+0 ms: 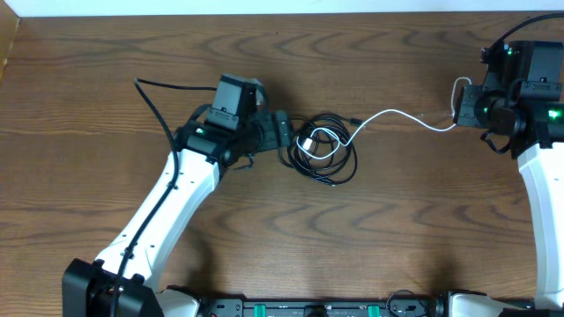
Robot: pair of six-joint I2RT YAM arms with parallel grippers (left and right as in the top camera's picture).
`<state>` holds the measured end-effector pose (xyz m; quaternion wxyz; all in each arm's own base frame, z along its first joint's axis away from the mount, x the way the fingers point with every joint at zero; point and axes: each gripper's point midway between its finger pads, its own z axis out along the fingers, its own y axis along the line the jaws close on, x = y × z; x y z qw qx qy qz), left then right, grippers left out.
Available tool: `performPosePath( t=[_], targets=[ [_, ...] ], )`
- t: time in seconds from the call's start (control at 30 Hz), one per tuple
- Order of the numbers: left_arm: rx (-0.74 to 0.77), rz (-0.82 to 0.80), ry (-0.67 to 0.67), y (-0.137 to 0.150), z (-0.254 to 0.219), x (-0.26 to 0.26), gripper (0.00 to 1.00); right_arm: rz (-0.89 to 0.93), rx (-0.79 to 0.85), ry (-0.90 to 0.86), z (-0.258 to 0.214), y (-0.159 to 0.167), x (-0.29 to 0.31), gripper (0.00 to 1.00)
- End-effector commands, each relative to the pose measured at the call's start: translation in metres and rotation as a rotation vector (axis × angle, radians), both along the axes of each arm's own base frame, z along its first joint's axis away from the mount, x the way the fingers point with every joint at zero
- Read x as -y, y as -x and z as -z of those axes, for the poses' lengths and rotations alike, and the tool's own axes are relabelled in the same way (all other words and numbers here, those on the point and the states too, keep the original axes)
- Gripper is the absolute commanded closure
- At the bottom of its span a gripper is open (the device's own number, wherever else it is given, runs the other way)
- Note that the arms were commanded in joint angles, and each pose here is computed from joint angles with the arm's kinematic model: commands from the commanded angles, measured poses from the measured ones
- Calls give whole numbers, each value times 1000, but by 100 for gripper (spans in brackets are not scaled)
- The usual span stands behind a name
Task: Untangle cables
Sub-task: 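Hold the white cable right while the left gripper grasps the black bundle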
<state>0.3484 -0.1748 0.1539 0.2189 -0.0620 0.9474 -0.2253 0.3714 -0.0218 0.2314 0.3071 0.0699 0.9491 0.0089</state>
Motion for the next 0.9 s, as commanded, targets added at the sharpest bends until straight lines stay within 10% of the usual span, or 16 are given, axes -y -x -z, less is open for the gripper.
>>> performPosePath(
  t=[0.0, 0.87],
  targets=[
    [-94, -87, 133, 5, 5, 26, 8, -7, -7, -3, 3, -1, -1, 99],
    [-459, -523, 284, 0, 105, 80, 37, 6, -10, -13, 4, 0, -1, 99]
  ],
)
